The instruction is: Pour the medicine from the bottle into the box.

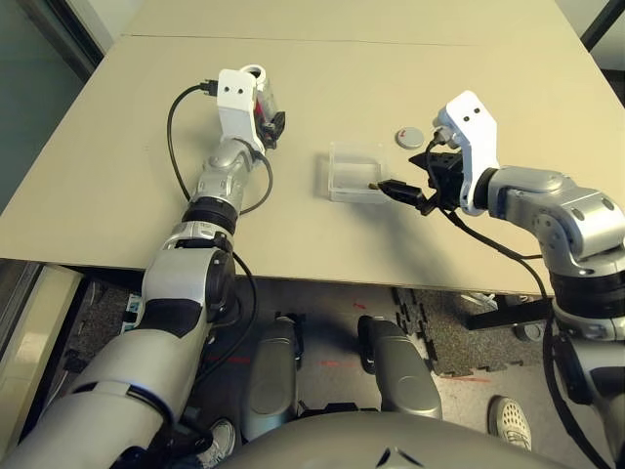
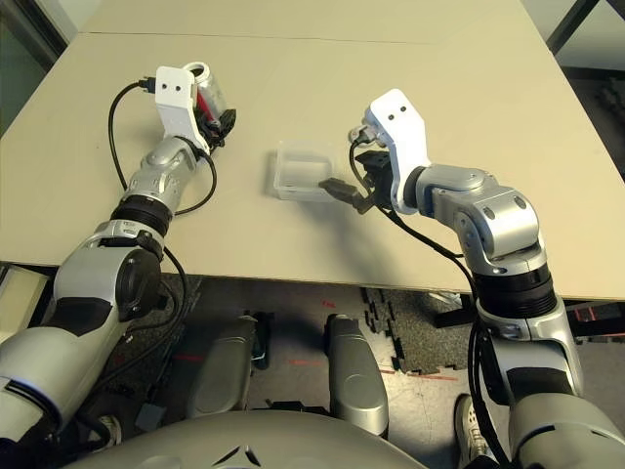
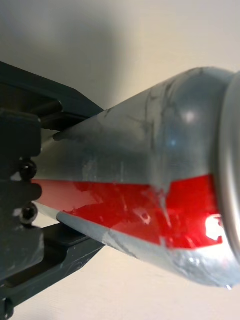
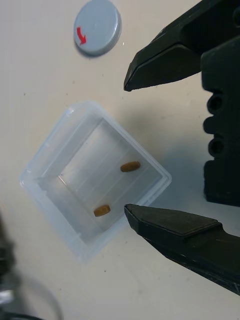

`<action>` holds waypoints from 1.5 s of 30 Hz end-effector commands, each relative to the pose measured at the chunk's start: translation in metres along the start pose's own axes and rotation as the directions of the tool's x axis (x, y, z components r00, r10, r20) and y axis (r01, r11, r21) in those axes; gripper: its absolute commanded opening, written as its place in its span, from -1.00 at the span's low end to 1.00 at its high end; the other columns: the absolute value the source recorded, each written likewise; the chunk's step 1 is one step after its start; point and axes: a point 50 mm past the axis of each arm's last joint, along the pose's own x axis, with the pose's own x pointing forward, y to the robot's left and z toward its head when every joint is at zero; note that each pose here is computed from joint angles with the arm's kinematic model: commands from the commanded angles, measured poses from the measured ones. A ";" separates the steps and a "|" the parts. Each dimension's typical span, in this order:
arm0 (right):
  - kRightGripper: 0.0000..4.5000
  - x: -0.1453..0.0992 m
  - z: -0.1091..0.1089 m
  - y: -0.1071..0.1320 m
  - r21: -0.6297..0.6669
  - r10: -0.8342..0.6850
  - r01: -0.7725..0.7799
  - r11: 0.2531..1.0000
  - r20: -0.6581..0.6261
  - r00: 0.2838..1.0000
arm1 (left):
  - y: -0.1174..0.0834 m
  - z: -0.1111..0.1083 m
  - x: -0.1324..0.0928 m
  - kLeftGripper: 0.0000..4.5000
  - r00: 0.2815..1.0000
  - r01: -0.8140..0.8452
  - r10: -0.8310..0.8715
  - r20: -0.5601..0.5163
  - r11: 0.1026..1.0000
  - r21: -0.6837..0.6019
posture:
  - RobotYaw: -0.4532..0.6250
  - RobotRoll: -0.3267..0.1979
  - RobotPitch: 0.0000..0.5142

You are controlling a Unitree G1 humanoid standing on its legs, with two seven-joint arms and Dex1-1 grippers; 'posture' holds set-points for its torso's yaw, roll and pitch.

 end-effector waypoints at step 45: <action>1.00 -0.006 -0.001 -0.003 0.017 -0.026 0.026 1.000 0.000 1.000 | -0.001 -0.017 -0.005 0.99 1.000 0.025 -0.026 0.011 0.998 0.061 | -0.20 0.25 -0.27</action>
